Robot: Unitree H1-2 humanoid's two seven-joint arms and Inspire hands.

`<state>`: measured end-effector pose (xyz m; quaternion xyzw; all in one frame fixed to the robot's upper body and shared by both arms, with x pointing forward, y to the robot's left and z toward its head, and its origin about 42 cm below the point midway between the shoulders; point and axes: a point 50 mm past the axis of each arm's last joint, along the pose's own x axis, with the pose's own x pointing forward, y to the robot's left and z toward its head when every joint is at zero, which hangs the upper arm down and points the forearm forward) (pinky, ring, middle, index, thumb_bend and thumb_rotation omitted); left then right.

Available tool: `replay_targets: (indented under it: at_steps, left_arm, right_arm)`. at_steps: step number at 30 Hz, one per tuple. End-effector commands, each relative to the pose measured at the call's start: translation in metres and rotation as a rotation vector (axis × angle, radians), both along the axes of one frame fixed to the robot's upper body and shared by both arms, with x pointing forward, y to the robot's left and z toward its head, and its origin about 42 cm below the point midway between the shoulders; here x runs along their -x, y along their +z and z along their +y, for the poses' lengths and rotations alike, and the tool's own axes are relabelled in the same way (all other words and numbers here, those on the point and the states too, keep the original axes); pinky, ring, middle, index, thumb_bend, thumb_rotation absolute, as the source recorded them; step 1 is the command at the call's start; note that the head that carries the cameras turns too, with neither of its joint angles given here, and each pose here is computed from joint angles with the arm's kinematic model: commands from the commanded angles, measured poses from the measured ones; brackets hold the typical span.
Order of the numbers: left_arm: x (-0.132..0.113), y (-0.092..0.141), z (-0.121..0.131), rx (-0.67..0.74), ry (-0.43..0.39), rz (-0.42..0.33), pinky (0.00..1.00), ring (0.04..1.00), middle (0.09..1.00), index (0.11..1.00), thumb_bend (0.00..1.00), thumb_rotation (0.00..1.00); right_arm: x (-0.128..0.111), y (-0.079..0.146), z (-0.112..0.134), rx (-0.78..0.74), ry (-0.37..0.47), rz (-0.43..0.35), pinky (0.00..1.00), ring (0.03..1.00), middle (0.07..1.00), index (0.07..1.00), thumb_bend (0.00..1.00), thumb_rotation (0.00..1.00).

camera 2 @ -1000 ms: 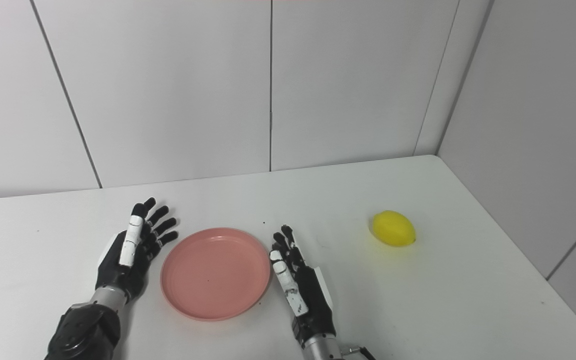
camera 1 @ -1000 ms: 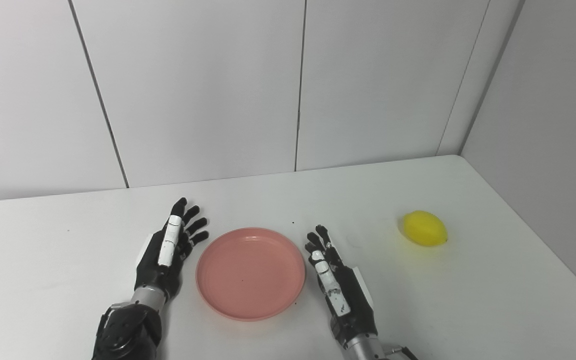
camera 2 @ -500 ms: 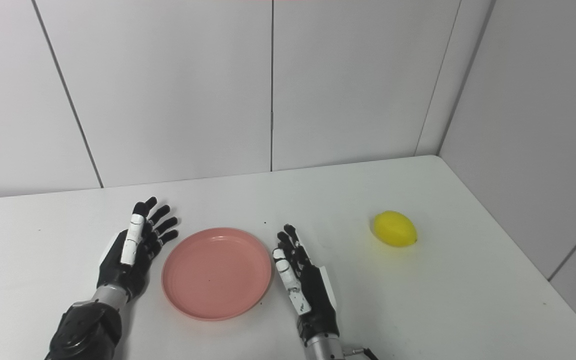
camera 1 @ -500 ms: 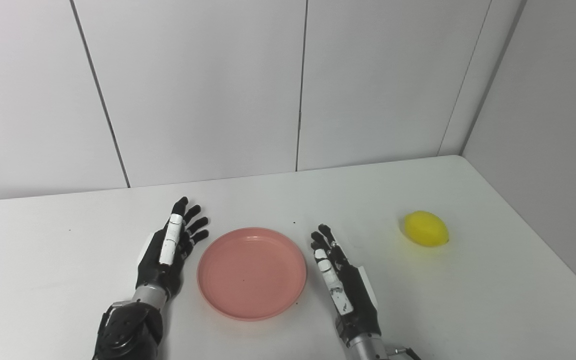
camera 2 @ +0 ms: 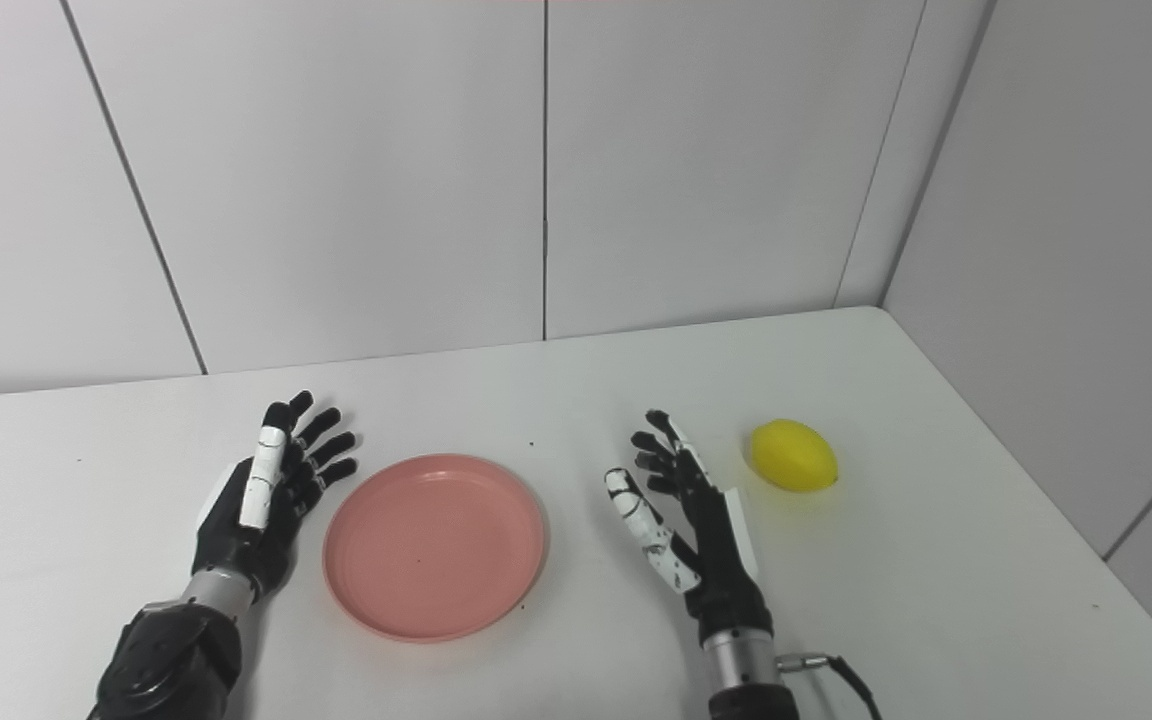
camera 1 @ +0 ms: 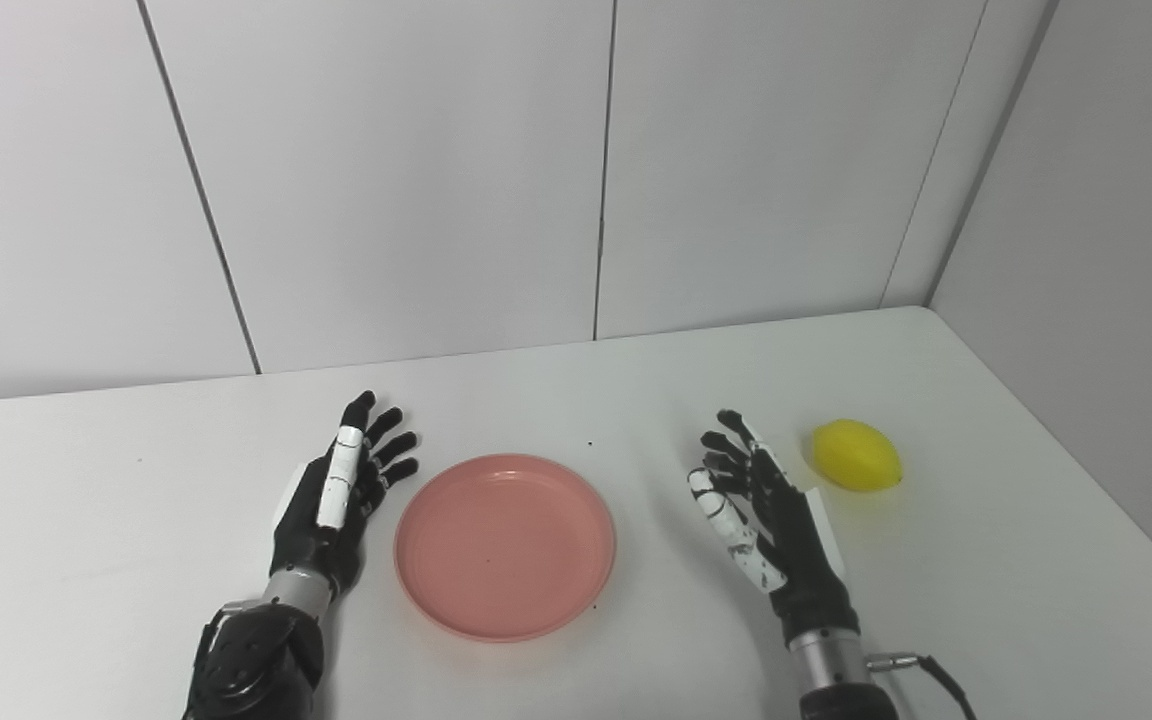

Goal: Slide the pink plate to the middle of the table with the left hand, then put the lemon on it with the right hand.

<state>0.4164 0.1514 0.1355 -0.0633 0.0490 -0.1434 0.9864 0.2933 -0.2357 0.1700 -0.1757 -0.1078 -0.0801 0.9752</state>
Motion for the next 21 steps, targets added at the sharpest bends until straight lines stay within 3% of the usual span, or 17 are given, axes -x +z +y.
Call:
replay_targets:
  at_steps: [1,6,12,16,21]
  left_arm:
    - [0.013,-0.029,0.003,-0.026,0.015,0.118,0.85,0.860,0.923,1.000,0.78,0.89]
    - [0.013,-0.030,0.005,-0.026,0.010,0.127,0.85,0.874,0.929,1.000,0.79,0.89]
    - [0.012,-0.031,0.006,-0.034,0.013,0.121,0.86,0.859,0.925,1.000,0.77,0.89]
    - [0.012,-0.032,0.006,-0.033,0.007,0.121,0.86,0.856,0.924,1.000,0.77,0.89]
    - [0.012,-0.033,0.007,-0.027,0.004,0.125,0.86,0.864,0.931,1.000,0.76,0.89]
  right_arm:
    - [-0.009,0.026,-0.007,0.033,-0.006,-0.058,0.66,0.730,0.766,0.853,0.77,0.77]
    - [-0.021,0.051,-0.031,0.109,-0.019,-0.069,0.64,0.710,0.741,0.776,0.76,0.71]
    - [-0.033,0.072,-0.055,0.225,-0.036,-0.065,0.61,0.698,0.724,0.738,0.76,0.71]
    - [-0.041,0.080,-0.066,0.474,-0.083,-0.059,0.60,0.691,0.732,0.720,0.87,0.78]
    - [-0.051,0.086,-0.073,0.795,-0.174,-0.047,0.58,0.681,0.733,0.716,0.89,0.76]
